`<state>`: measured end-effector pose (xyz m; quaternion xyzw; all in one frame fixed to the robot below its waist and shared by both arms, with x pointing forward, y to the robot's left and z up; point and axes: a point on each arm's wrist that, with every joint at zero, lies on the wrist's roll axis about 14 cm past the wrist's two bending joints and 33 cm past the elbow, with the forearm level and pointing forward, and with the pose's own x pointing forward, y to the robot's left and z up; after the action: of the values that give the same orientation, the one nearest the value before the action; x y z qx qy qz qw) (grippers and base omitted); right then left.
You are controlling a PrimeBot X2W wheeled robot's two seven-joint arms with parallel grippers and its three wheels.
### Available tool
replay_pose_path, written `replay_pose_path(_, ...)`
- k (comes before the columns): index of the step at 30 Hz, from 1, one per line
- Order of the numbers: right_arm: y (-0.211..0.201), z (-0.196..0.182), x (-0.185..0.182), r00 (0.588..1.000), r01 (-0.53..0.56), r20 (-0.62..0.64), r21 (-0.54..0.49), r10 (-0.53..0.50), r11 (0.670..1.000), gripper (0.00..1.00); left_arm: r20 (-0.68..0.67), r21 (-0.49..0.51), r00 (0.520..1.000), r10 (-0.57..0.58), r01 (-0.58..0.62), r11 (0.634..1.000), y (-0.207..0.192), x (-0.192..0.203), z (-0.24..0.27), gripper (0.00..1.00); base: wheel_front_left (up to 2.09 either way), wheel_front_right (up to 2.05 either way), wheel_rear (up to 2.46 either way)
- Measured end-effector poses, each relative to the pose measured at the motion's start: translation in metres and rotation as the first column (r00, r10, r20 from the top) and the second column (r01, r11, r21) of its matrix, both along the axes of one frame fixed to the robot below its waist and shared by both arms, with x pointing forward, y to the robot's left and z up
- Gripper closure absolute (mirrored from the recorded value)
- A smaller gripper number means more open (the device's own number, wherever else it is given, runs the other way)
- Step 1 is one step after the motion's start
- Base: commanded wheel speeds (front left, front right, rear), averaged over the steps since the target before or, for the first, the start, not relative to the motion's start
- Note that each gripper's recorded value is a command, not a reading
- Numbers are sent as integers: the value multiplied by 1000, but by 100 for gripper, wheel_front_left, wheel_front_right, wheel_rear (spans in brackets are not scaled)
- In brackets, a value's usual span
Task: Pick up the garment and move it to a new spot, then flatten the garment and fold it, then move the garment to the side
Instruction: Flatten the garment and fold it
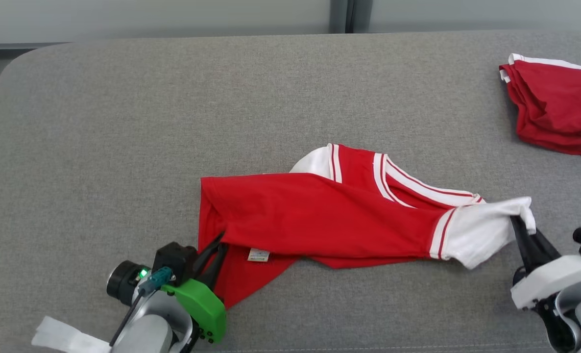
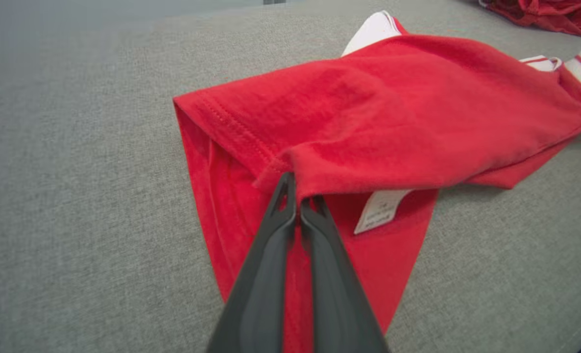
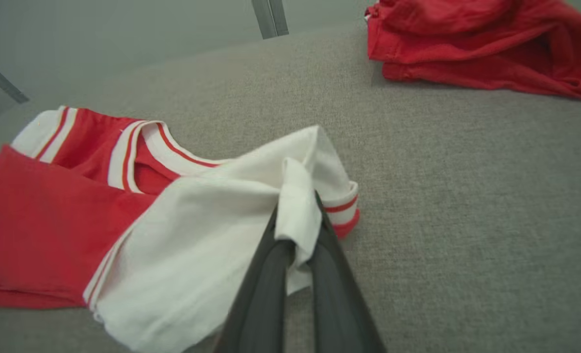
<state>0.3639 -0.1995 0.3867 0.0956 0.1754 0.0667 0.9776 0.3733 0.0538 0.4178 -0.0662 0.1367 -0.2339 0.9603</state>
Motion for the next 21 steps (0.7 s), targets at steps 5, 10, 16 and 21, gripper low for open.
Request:
replay_pose_path(5, 18, 70, 43, 976, -29, 220, 104, 5, 994, 100, 117, -6, 993, 24, -23, 1000, 12, 24, 42, 100, 0, 0, 0)
replay_pose_path(10, 58, 164, 68, 893, -210, 430, 131, 135, 969, 100, 269, 40, 962, 39, -52, 998, 38, 53, 104, 100, 0, 0, 0)
replay_pose_path(16, 40, 279, 68, 761, -278, 636, 138, 130, 951, 100, 444, 43, 895, 50, -77, 996, 60, 66, 201, 100, 0, 0, 0)
replay_pose_path(21, 34, 372, 33, 599, -379, 795, 174, 98, 909, 100, 478, 27, 878, 4, -19, 999, 59, 42, 254, 100, 0, 0, 0)
